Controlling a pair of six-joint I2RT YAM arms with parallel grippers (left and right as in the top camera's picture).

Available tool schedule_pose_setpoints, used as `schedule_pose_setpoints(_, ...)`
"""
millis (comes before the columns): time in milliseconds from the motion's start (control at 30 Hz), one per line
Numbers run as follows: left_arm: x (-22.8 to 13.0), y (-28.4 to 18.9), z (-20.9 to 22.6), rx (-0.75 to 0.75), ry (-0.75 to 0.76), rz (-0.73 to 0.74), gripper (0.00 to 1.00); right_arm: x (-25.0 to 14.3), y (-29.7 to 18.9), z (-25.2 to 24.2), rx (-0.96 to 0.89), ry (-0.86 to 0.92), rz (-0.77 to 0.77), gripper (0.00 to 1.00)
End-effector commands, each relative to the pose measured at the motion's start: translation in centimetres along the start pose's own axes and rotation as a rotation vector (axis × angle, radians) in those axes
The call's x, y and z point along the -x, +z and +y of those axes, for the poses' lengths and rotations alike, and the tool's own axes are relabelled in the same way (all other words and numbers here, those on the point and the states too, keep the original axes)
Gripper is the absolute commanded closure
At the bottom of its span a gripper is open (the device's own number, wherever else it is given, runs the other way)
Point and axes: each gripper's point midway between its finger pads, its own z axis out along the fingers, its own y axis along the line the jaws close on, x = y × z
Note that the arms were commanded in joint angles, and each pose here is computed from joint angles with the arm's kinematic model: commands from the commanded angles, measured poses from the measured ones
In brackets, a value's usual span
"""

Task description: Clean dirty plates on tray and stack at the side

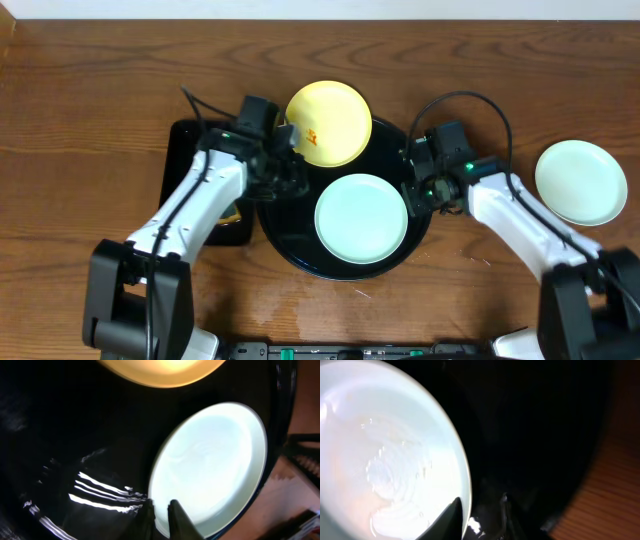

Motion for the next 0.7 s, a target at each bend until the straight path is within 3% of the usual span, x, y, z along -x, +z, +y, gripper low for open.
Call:
schedule_pose_setpoints(0,-1.6,2.3,0.5,0.06,-0.037,0.032,0.92,-0.3,1.1,1.6,0.203,-0.018,0.029,0.67)
schedule_pose_setpoints(433,-5.0,8.2,1.6,0.103,-0.104,0.196,0.92,-1.2,2.5,2.9,0.443,0.036,0.068,0.77)
schedule_pose_setpoints(667,-4.8,8.8,1.3,0.085,-0.095,0.195,0.92,0.0,1.9,4.2,0.528,0.021,0.018,0.79)
